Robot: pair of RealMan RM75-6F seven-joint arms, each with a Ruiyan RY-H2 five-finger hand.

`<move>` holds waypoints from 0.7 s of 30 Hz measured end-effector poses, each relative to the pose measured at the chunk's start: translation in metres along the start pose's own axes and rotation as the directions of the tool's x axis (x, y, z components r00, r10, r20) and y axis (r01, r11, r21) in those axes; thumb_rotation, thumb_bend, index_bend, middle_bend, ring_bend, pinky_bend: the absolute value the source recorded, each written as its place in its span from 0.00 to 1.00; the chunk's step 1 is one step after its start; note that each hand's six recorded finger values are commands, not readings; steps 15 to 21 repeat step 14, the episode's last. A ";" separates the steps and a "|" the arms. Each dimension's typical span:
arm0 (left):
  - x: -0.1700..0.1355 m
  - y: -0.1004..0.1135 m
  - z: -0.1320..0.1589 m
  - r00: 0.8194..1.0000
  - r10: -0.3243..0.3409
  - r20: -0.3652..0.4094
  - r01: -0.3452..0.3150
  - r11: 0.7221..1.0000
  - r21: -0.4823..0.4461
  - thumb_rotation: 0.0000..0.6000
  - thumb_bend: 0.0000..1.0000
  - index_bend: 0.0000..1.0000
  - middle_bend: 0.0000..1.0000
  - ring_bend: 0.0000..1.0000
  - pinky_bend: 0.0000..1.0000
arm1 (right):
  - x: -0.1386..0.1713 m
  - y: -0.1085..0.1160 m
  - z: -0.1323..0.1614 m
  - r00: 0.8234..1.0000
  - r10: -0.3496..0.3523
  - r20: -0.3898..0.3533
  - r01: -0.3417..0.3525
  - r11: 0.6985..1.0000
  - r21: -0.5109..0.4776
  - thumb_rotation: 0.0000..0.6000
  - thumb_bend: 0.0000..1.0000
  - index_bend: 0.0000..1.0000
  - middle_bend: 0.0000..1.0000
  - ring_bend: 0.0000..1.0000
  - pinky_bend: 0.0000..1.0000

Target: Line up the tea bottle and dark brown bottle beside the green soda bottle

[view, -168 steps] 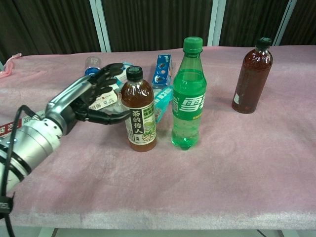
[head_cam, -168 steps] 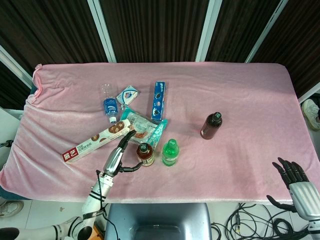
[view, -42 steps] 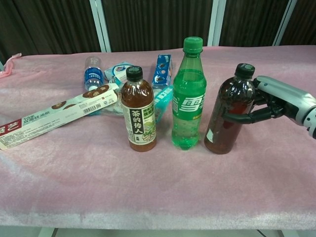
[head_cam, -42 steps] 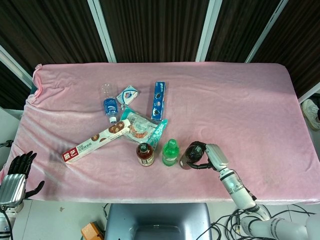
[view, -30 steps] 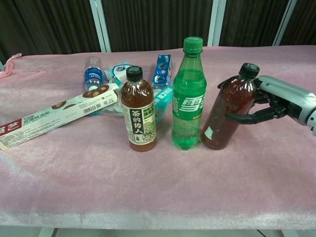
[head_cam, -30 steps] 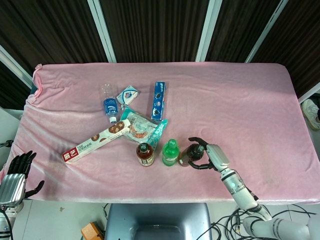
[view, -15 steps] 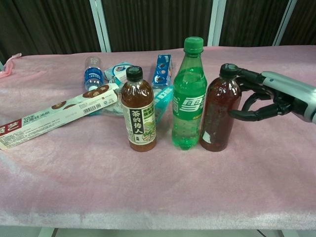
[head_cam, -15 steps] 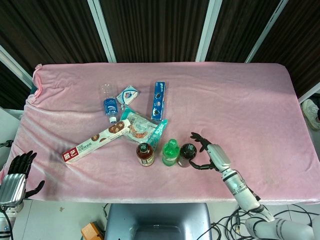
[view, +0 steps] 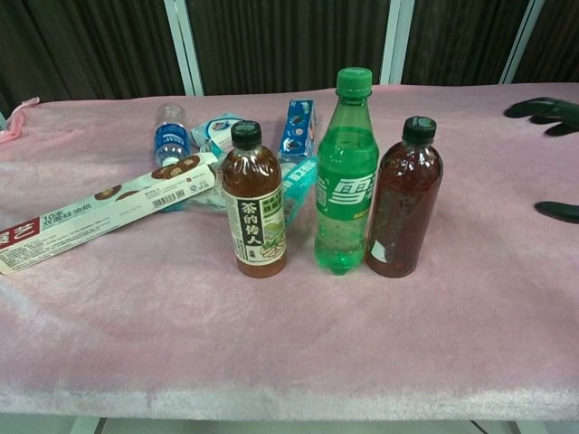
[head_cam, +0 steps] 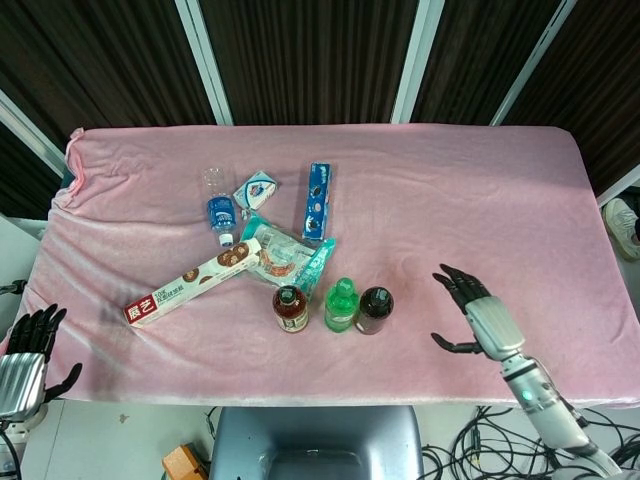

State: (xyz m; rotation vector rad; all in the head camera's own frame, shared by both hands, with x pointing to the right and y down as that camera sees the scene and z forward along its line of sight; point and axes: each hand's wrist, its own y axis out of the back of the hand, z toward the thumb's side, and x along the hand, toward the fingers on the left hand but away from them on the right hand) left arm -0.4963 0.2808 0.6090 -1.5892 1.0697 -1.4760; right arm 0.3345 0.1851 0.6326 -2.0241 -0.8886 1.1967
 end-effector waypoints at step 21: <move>-0.013 0.003 0.015 1.000 -0.019 0.006 0.018 0.997 0.072 1.00 0.30 0.00 0.02 0.00 0.00 | 0.137 0.056 -0.065 0.905 -0.269 0.330 0.141 0.921 0.363 1.00 0.37 0.00 0.00 0.00 0.09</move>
